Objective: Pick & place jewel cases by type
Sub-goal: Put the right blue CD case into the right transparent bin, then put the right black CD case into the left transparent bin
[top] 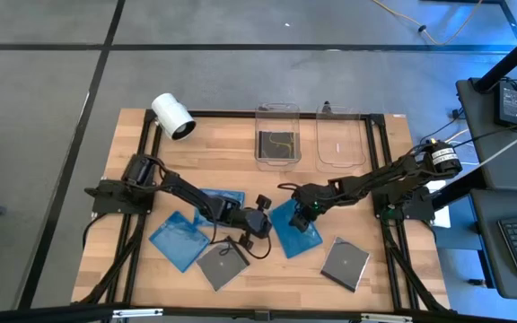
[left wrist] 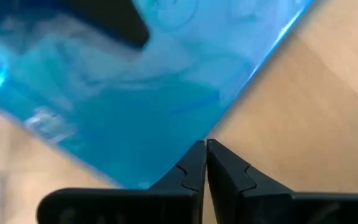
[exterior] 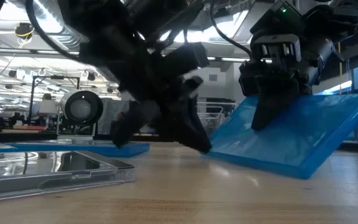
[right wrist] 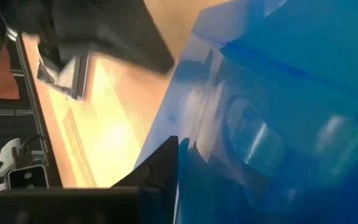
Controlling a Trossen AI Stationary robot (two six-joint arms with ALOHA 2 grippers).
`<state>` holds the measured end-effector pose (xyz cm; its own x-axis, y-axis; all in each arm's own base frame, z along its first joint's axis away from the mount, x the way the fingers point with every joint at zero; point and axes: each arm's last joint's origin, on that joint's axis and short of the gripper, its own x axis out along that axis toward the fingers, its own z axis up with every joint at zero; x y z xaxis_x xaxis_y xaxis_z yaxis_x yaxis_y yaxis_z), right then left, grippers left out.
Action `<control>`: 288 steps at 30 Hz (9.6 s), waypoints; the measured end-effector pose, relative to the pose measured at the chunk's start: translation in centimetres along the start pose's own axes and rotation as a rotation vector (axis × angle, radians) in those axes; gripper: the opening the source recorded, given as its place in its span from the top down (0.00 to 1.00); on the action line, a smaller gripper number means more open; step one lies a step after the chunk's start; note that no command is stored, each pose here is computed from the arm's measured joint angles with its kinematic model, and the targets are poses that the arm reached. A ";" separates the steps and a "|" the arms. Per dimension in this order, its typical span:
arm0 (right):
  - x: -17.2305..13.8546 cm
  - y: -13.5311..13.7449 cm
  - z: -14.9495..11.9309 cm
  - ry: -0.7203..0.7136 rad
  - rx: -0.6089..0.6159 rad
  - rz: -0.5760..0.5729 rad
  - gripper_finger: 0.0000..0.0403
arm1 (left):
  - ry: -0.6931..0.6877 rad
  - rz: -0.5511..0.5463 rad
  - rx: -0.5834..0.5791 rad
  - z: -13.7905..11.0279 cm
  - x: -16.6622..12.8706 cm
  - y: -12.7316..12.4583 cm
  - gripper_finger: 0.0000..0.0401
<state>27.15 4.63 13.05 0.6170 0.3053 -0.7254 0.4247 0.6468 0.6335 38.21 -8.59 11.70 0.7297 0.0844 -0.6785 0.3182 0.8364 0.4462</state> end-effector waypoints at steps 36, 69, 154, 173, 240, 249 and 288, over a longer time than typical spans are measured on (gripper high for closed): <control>-1.2 1.6 1.3 -0.140 -0.136 0.144 0.90 | 0.407 0.160 -0.231 -1.2 -9.1 2.6 0.99; -22.0 -2.5 3.8 -1.021 -0.057 -0.324 0.90 | 0.073 0.198 -0.621 -5.5 -14.0 0.3 0.99; -18.2 -14.4 6.3 -0.431 0.202 -1.050 0.57 | 0.053 0.196 -0.624 -5.4 -13.9 0.3 0.97; -19.9 -12.7 8.3 -0.512 0.204 -1.001 0.57 | 0.052 0.196 -0.633 -5.4 -13.9 0.3 0.97; -8.5 6.4 -16.1 0.760 -0.489 -0.625 0.57 | -0.435 -0.061 -0.516 -0.8 -4.7 2.0 0.97; -8.0 6.8 -16.1 0.737 -0.656 -0.528 0.57 | -0.430 -0.052 -0.499 -0.9 -4.7 2.1 0.97; -5.5 1.3 -18.9 0.741 -0.568 -0.524 0.57 | -0.388 -0.113 -0.416 -1.3 -0.5 0.4 0.97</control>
<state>11.80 16.96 12.80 -0.1904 0.1199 -0.9744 0.0316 0.9927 0.1160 37.22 -7.59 11.43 0.8985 -0.1570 -0.4100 0.1999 0.9777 0.0636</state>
